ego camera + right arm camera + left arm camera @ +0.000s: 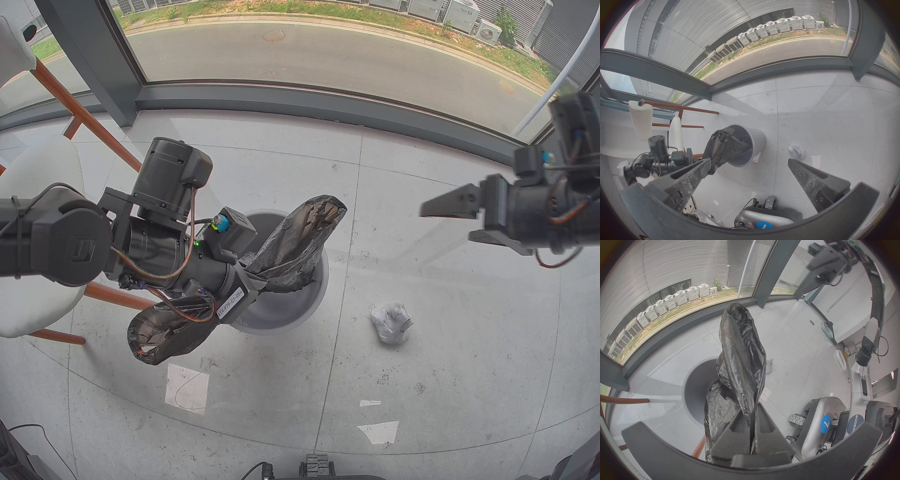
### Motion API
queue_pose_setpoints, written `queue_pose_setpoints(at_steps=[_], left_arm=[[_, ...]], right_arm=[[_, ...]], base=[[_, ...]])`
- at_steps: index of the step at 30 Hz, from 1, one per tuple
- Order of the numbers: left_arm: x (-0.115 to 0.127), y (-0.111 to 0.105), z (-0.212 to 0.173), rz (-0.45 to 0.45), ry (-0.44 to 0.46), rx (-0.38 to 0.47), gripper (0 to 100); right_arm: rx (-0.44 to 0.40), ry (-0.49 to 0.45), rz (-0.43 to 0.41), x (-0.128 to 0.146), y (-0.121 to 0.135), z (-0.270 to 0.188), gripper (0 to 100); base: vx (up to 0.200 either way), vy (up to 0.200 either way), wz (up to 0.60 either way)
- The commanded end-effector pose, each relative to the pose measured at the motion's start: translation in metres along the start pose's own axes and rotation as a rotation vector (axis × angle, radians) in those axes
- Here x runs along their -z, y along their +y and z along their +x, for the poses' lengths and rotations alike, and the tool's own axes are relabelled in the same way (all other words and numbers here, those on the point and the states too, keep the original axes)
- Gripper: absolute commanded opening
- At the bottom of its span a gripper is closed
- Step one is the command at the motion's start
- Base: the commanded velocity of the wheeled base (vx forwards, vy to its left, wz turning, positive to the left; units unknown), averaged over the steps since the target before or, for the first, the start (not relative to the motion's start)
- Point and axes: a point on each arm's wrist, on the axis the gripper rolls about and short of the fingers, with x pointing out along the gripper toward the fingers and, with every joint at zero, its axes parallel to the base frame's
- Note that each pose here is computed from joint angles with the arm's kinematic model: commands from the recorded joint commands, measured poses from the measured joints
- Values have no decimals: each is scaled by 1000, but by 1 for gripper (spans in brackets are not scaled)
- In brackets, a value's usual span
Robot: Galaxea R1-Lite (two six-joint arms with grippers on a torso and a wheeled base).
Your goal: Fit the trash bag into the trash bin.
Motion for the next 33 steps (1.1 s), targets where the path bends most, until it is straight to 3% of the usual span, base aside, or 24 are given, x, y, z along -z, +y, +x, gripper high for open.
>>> queue_pose_setpoints(at_steps=[1,33], left_arm=[[3,-8,-6,8,-1,-11,0],[4,-8,-6,-13,8,-26,0]], right_arm=[[36,137,-28,15,37,90,100],[48,86,-37,11,63,141,100]], base=[[0,0,0],[0,0,0]])
